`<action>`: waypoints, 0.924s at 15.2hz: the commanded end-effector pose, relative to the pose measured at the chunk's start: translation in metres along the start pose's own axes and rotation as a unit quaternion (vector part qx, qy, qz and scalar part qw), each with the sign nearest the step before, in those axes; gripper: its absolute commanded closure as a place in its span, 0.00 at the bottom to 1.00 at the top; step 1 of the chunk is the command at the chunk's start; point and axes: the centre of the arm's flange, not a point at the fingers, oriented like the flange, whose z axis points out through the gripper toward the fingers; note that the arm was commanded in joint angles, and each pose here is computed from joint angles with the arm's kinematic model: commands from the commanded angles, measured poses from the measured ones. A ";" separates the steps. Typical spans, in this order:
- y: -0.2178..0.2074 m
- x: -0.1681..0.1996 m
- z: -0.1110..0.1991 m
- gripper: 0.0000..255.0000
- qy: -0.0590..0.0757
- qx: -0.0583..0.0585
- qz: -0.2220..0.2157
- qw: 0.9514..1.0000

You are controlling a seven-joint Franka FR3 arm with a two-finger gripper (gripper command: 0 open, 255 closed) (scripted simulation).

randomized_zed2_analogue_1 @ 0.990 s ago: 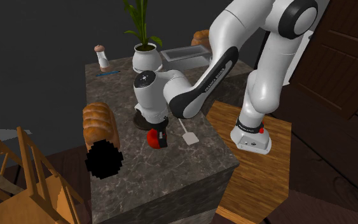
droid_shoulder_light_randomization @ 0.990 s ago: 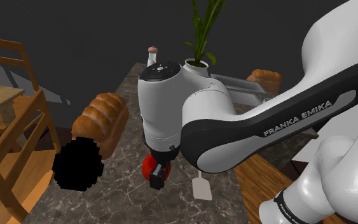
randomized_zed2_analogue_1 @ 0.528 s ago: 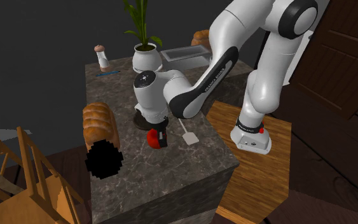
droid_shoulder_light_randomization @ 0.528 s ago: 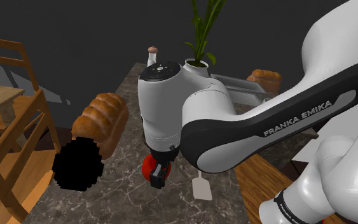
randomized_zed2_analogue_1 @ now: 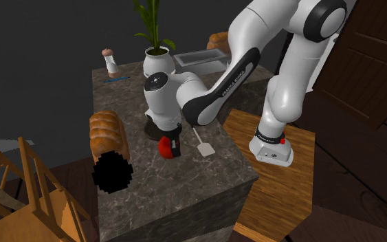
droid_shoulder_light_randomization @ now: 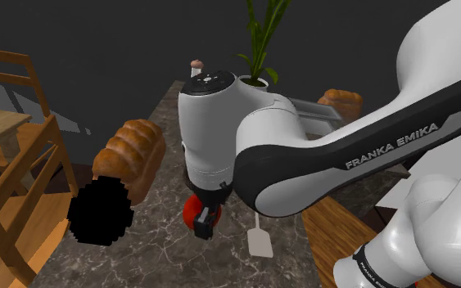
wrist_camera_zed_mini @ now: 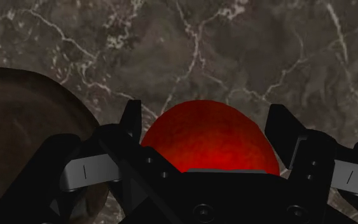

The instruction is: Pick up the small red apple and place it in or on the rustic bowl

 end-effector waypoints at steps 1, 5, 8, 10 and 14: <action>0.000 -0.001 -0.009 1.00 0.000 0.000 0.000 1.000; 0.003 -0.004 -0.030 1.00 0.000 0.000 0.000 1.000; 0.005 -0.005 -0.046 1.00 0.000 0.000 0.000 1.000; 0.006 -0.007 -0.056 1.00 0.000 0.000 0.000 1.000; 0.009 -0.009 -0.077 1.00 0.000 0.000 0.000 1.000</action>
